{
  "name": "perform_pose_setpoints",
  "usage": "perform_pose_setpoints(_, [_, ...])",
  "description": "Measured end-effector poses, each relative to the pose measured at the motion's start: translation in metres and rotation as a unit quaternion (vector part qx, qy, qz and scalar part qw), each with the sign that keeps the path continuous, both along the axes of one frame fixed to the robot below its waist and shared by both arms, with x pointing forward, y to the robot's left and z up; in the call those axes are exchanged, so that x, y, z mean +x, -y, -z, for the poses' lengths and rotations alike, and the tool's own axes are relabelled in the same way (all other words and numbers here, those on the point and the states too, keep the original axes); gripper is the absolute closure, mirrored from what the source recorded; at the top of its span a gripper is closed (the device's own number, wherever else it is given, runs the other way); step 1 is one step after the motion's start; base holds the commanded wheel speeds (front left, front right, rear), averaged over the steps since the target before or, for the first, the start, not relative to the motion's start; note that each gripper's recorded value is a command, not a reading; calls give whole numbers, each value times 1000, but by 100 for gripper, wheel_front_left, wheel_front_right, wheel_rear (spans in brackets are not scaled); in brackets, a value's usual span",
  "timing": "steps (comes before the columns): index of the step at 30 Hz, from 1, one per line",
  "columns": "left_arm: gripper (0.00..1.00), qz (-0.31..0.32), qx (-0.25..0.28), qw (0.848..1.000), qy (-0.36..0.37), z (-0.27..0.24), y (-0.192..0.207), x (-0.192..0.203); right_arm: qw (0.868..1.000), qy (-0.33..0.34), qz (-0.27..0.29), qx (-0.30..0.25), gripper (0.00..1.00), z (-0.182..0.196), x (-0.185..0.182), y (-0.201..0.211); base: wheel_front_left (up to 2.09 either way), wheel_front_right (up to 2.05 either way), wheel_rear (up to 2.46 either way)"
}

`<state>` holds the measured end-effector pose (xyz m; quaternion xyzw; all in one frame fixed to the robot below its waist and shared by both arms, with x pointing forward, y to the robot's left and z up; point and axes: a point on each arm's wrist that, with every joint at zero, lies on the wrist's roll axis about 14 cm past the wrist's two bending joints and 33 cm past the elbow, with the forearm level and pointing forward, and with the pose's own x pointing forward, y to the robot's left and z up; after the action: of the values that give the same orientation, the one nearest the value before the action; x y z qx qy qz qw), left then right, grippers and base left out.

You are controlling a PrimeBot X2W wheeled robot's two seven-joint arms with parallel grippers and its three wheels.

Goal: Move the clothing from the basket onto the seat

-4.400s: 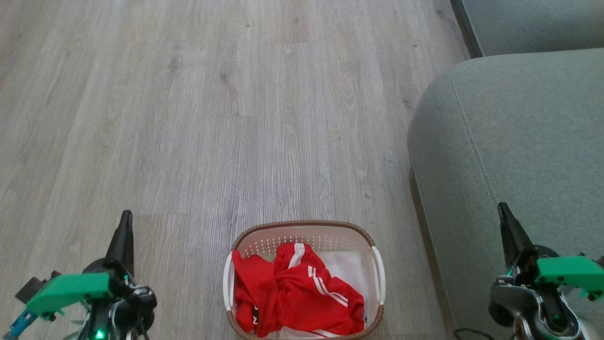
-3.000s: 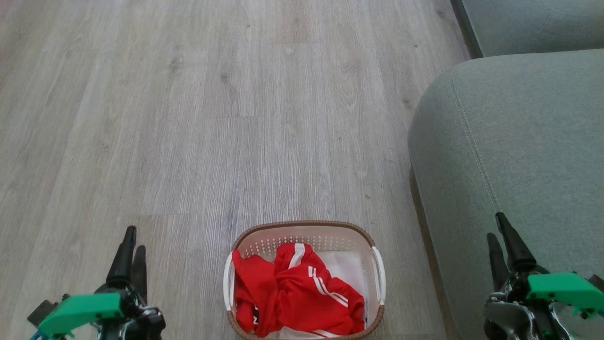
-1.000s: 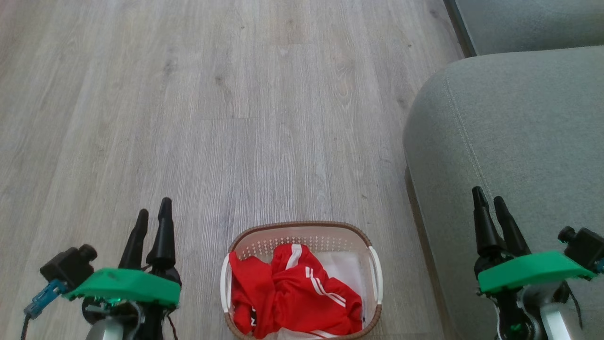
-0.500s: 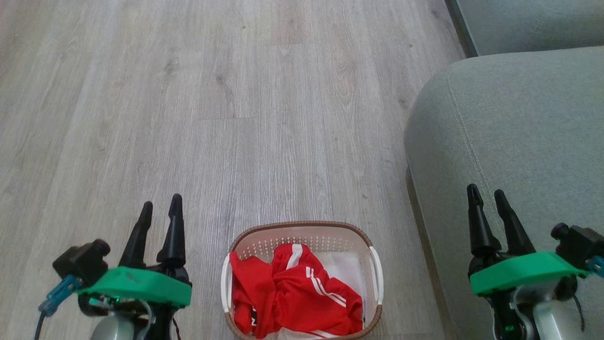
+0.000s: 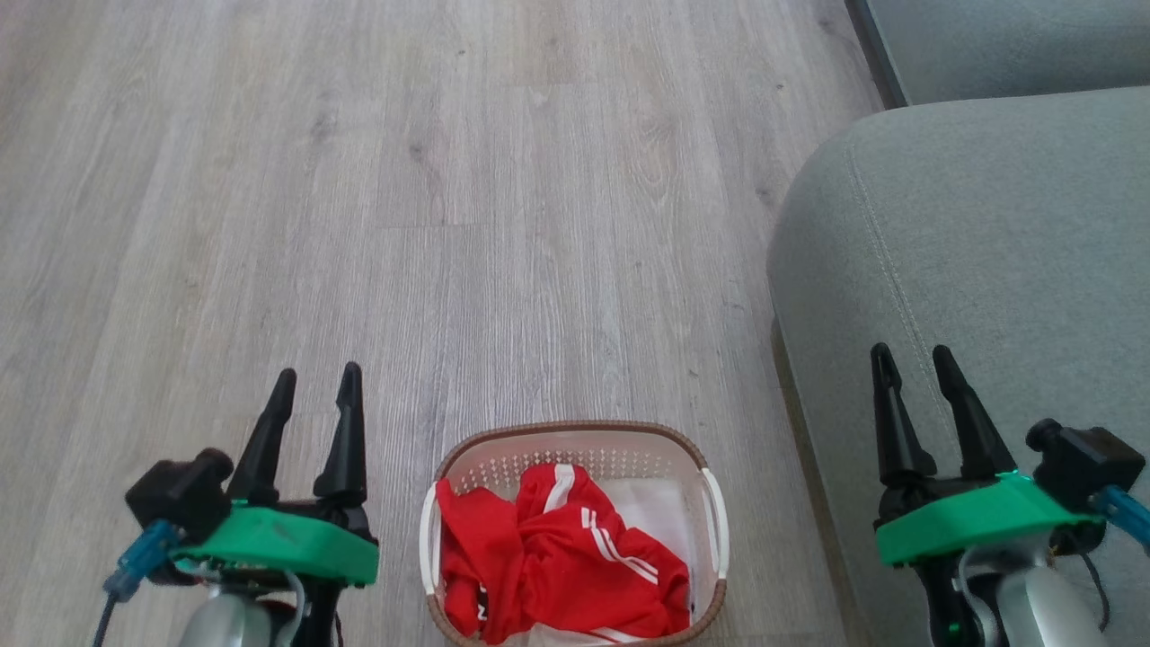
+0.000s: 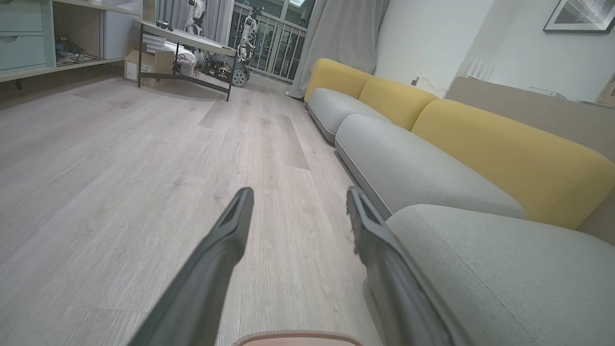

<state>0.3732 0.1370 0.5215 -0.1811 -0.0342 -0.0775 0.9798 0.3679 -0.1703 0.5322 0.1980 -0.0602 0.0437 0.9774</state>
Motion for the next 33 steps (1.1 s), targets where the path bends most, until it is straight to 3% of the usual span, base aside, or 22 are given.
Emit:
perform_pose_setpoints(24, [0,24,132,988,72,-21,20,1,990,60,-15,-130,0,-22,-2,-17,0,0,0])
perform_pose_setpoints(33, [0,26,134,988,72,-21,21,1,989,59,-15,-133,0,-21,-2,-17,0,0,0])
